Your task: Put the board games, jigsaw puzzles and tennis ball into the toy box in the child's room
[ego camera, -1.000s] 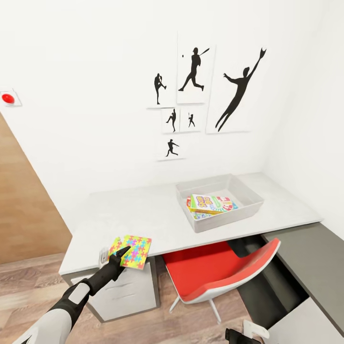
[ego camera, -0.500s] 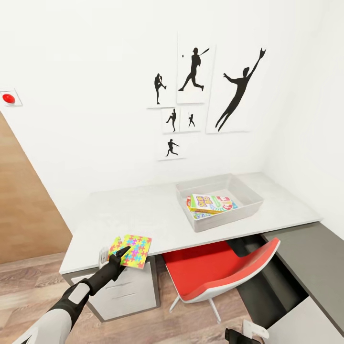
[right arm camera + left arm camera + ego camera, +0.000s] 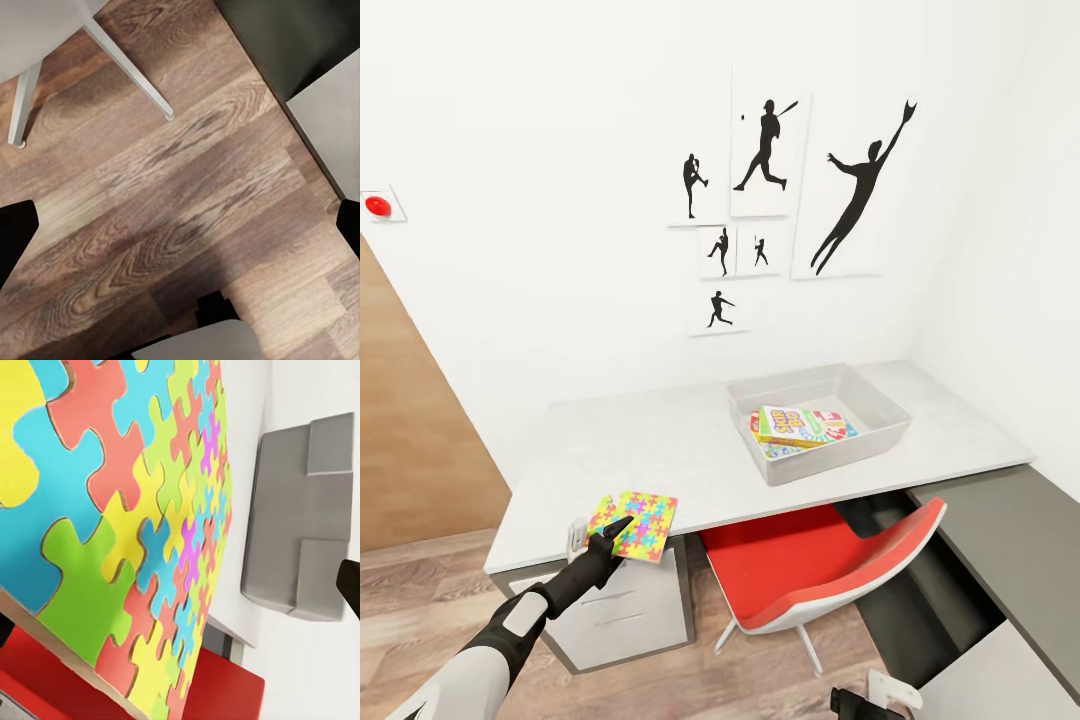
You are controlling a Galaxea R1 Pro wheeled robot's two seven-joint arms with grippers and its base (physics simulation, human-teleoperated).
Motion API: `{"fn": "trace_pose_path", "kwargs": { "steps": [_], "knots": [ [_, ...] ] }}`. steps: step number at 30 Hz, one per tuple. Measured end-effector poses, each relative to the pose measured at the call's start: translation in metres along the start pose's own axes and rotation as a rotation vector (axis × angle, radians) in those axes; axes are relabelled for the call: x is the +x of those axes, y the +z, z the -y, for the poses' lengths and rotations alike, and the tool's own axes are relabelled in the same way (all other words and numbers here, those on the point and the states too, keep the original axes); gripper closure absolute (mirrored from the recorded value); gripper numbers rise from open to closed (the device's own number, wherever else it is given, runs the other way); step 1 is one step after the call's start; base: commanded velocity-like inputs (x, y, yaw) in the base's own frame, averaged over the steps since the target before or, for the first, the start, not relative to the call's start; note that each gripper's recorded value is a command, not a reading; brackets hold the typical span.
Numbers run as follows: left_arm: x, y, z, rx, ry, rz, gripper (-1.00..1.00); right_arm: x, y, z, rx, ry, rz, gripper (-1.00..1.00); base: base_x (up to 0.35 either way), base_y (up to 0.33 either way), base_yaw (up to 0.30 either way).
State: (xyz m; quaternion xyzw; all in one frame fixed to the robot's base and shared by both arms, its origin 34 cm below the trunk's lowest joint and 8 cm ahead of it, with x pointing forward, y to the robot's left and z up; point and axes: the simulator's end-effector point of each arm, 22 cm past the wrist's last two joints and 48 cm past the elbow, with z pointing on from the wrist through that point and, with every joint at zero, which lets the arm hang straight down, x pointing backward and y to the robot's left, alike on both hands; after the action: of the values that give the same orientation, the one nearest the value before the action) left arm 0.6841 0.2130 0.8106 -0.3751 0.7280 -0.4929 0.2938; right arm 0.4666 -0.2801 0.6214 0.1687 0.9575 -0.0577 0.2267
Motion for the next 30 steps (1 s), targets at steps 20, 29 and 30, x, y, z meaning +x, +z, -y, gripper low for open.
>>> {"fn": "trace_pose_path", "kwargs": {
  "steps": [20, 29, 30],
  "knots": [
    [-0.0016, -0.0002, 0.004, 0.018, -0.005, 0.005, 1.0, 0.0006, -0.0003, -0.0017, -0.002, 0.001, -0.001, -1.0, 0.0, 0.0, 0.0],
    [-0.0015, -0.0002, 0.0042, 0.018, -0.004, 0.005, 1.0, 0.0008, -0.0004, -0.0023, -0.002, 0.0, -0.001, -1.0, 0.0, 0.0, 0.0],
    [-0.0015, -0.0002, 0.0042, 0.018, -0.004, 0.005, 1.0, 0.0008, -0.0004, -0.0023, -0.002, 0.0, -0.001, -1.0, 0.0, 0.0, 0.0]
  ]
}}
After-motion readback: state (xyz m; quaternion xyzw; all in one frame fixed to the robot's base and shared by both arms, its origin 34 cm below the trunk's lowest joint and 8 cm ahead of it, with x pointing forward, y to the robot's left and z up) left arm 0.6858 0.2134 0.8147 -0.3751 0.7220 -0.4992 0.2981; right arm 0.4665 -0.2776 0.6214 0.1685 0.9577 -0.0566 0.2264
